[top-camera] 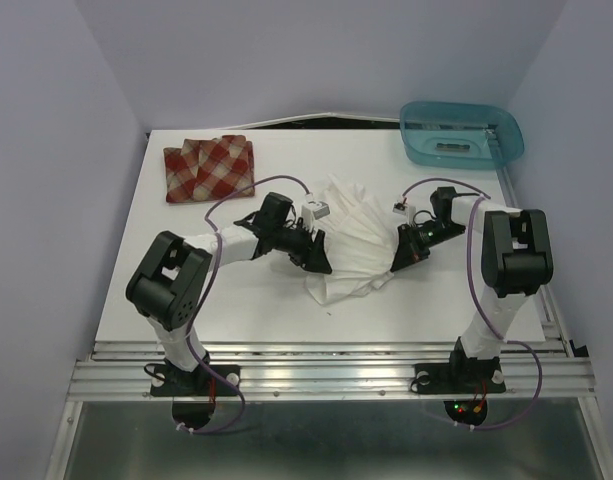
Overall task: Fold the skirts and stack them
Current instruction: Fold the skirt
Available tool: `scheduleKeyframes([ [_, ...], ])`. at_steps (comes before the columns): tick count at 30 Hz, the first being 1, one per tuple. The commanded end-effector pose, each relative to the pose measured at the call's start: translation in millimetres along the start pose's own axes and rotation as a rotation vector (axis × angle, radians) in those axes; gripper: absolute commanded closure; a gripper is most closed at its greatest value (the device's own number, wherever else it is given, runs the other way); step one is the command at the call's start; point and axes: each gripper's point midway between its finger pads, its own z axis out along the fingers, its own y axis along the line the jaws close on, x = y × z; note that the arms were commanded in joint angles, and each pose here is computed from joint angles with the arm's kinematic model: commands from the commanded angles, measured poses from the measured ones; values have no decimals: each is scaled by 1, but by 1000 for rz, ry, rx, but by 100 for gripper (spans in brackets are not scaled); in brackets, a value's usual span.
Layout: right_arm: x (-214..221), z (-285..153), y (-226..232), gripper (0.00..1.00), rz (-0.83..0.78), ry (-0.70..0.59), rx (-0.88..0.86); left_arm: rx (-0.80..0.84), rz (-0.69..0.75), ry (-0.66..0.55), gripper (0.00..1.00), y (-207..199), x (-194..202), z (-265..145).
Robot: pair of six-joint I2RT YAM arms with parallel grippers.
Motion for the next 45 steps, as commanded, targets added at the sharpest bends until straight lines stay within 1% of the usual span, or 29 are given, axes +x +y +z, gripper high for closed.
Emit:
scheduleKeyframes([
  [1,0,1,2,96,-24,-4,-16,39,-14,-15,43,-10,0,8],
  [3,1,2,2,96,-23,-2,-20,35,-29,-15,49,-8,1,10],
  [4,2,3,1,96,-22,0,-23,33,-26,-19,59,-8,-1,10],
  [6,5,4,1,96,-26,6,-27,29,-3,-43,74,-11,-13,7],
  [7,7,5,0,96,-23,13,-27,14,27,-65,86,-12,-24,2],
  [9,9,4,1,96,-32,21,-29,-12,84,-107,99,-17,-51,-6],
  [11,11,4,-1,96,-39,31,-21,-65,169,-182,100,-20,-92,-21],
  [13,15,4,-2,96,-46,47,-19,-120,216,-202,100,-16,-115,-28],
  [14,16,4,-3,96,-51,52,-19,-138,247,-236,100,-22,-141,-35],
  [15,18,4,-2,96,-55,59,-24,-156,292,-254,100,-21,-155,-37],
  [16,19,4,-2,97,-55,62,-24,-183,282,-235,100,-10,-157,-31],
  [17,20,5,-2,97,-55,65,-28,-198,320,-250,100,-11,-175,-34],
  [19,20,5,-1,97,-64,63,-37,-226,310,-223,100,9,-180,-20],
  [20,20,5,0,97,-61,66,-42,-228,340,-240,100,8,-196,-21],
  [23,19,4,2,97,-62,63,-55,-240,351,-234,100,25,-208,-3],
  [26,19,5,3,97,-64,64,-66,-244,353,-215,100,45,-211,19],
  [28,20,7,5,98,-71,78,-74,-249,392,-242,100,47,-233,28],
  [29,22,8,5,97,-67,83,-78,-253,385,-220,100,55,-225,38],
  [30,23,8,5,98,-67,86,-81,-254,409,-241,100,49,-239,38],
  [32,24,9,7,98,-73,95,-83,-273,420,-229,100,55,-245,49],
  [34,24,11,10,98,-85,98,-84,-302,400,-204,84,68,-242,57],
  [36,21,8,12,97,-107,84,-75,-342,385,-194,66,70,-249,50],
  [37,24,10,14,98,-112,93,-74,-397,374,-188,51,78,-251,45],
  [38,23,10,18,97,-133,94,-69,-426,390,-208,44,73,-264,32],
  [39,22,9,18,98,-142,91,-64,-457,363,-191,38,78,-262,19],
  [40,23,12,21,97,-155,102,-66,-495,367,-220,24,71,-274,-2],
  [43,24,14,32,95,-180,119,-95,-611,344,-242,22,75,-283,-57],
  [44,24,16,38,93,-188,129,-107,-640,364,-277,22,58,-291,-85],
  [45,21,16,43,91,-197,125,-117,-672,358,-240,22,64,-278,-93],
])
